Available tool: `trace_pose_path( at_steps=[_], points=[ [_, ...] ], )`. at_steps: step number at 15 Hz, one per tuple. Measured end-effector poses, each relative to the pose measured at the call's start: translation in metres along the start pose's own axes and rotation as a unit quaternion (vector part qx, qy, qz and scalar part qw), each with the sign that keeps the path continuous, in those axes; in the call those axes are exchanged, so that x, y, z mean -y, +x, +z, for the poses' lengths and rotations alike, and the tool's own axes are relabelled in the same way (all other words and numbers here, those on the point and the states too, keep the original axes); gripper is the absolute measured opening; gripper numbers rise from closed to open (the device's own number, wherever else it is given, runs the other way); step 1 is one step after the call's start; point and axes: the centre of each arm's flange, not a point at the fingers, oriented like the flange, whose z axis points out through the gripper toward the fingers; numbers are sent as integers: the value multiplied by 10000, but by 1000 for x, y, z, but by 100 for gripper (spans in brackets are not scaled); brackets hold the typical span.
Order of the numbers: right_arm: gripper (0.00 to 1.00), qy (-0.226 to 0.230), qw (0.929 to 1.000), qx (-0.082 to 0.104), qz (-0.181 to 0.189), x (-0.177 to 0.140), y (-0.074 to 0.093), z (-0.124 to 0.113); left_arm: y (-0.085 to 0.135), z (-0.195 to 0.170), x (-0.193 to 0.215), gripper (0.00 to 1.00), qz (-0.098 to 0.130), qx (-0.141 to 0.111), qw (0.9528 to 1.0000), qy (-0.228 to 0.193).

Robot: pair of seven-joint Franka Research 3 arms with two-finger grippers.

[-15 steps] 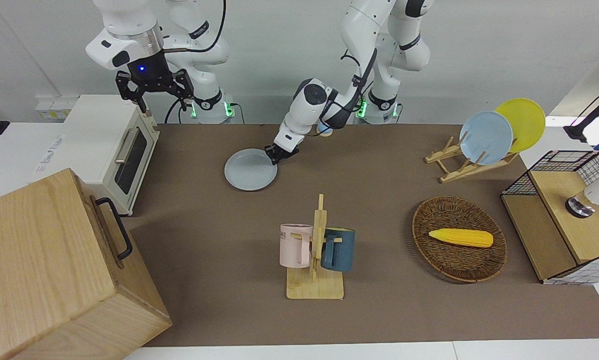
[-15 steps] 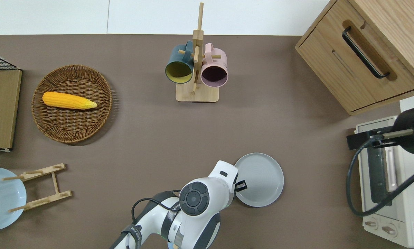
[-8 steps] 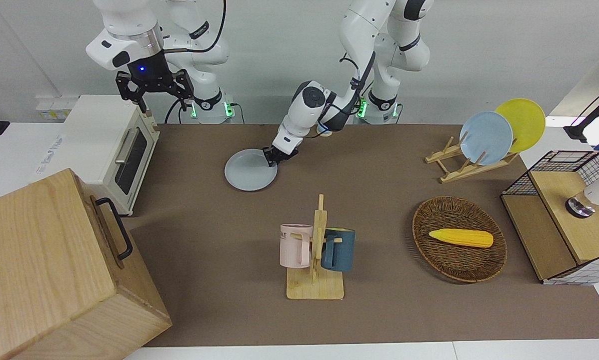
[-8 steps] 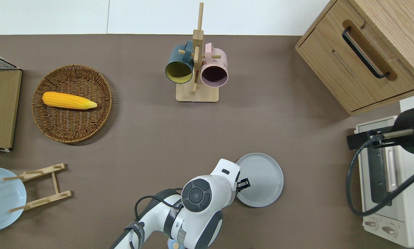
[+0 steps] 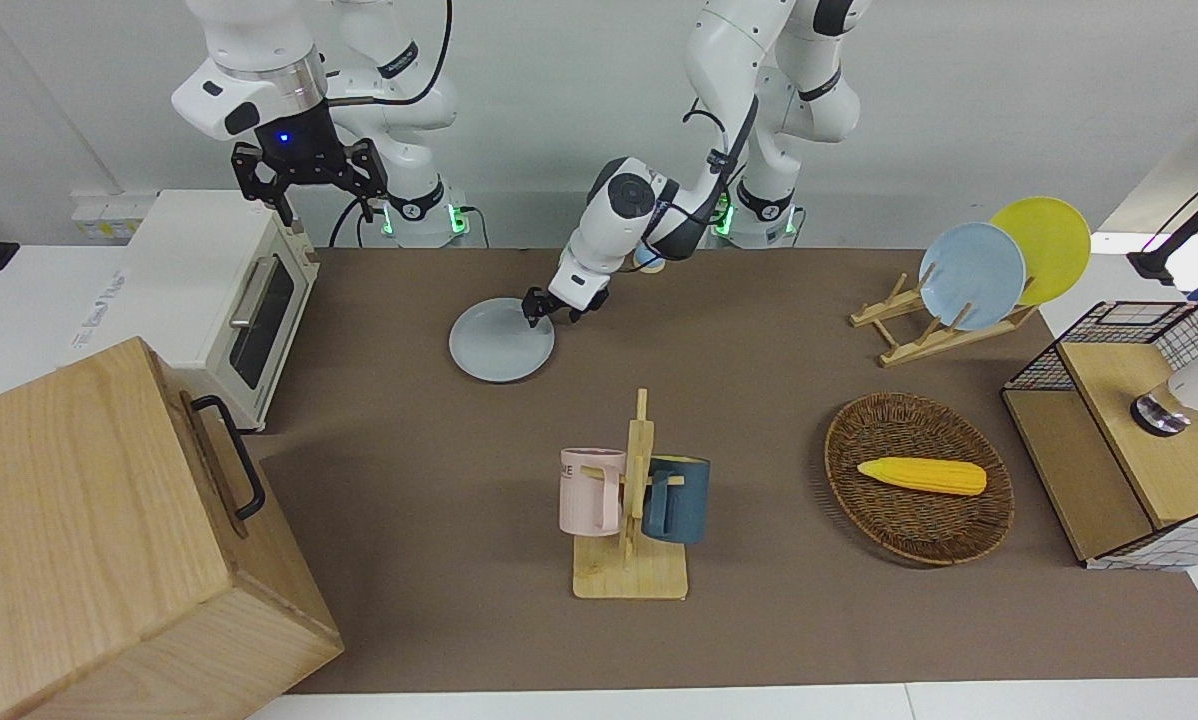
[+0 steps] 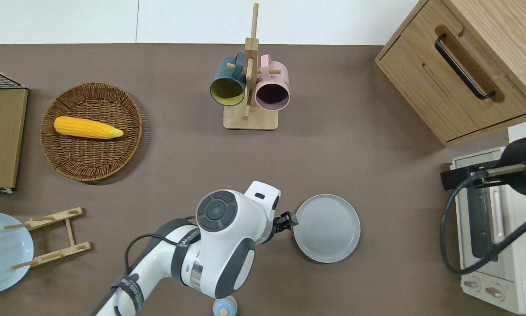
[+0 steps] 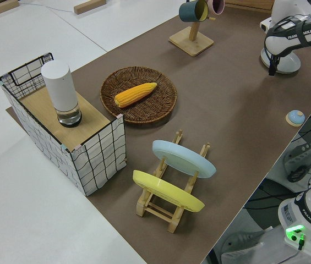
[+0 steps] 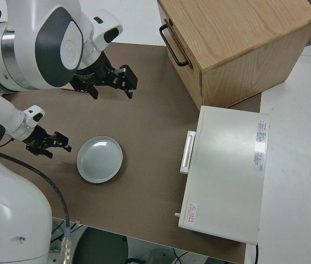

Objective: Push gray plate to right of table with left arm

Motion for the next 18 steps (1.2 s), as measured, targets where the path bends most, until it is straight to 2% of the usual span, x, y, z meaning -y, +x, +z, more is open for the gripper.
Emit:
trace_pose_path(
  at_steps=[2, 4, 8, 11, 13, 16, 18],
  points=[
    [100, 0, 10000, 0, 0, 0, 0, 0, 18, -29, 10, 99, -15, 180, 9998, 83],
    [100, 0, 10000, 0, 0, 0, 0, 0, 43, -73, 25, 99, -74, 387, 9991, 143],
    [100, 0, 10000, 0, 0, 0, 0, 0, 90, -141, 80, 100, 144, 293, 9979, 554],
    [100, 0, 10000, 0, 0, 0, 0, 0, 124, -189, 140, 100, 361, 239, 9976, 548],
    [100, 0, 10000, 0, 0, 0, 0, 0, 139, -215, 175, 100, 688, -7, 9948, 750],
    [100, 0, 10000, 0, 0, 0, 0, 0, 147, -283, 204, 100, 1256, -482, 9851, 1068],
    [100, 0, 10000, 0, 0, 0, 0, 0, 141, -326, 207, 100, 1381, -713, 9797, 1264]
  ],
)
